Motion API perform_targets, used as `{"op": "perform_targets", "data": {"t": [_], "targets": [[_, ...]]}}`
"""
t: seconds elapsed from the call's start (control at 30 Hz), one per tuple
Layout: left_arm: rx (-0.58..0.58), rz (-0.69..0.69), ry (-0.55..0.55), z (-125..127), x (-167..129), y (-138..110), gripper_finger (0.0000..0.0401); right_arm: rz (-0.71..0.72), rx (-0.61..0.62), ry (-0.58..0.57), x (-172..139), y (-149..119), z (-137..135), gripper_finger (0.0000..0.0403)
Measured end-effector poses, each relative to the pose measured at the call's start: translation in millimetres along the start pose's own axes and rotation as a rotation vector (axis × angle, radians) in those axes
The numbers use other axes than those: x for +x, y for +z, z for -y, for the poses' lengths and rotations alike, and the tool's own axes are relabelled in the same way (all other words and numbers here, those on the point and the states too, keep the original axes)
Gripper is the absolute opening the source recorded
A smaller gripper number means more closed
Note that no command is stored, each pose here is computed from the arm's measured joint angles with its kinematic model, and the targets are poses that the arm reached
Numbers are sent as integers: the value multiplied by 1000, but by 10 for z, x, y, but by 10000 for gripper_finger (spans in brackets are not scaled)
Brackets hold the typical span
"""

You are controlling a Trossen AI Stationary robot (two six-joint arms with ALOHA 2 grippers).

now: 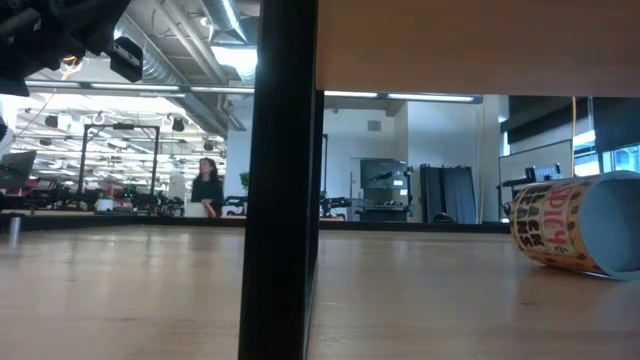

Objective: Pick and place cans onto a shelf
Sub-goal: Adjust the tuna can on the shelf

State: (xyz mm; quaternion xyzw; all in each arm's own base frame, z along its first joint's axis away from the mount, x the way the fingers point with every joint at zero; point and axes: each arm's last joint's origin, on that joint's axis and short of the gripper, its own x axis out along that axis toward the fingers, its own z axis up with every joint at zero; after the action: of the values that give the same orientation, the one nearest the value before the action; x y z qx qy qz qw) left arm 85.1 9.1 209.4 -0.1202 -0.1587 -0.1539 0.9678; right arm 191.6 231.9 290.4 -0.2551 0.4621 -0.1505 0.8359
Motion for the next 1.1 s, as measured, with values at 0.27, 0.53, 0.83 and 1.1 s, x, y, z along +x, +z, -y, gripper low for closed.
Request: {"op": "perform_targets", "data": {"t": [0.27,0.53,0.83,1.1], "targets": [[0,0,0,0,0,0,0,11,-98,4,1,10,-10,50],[0,0,0,0,0,0,0,27,-106,-11,0,16,-7,47],[0,0,0,1,0,1,0,27,-126,-11,0,16,-7,24],[0,0,0,0,0,0,0,51,-188,-39,0,23,1,25]]}}
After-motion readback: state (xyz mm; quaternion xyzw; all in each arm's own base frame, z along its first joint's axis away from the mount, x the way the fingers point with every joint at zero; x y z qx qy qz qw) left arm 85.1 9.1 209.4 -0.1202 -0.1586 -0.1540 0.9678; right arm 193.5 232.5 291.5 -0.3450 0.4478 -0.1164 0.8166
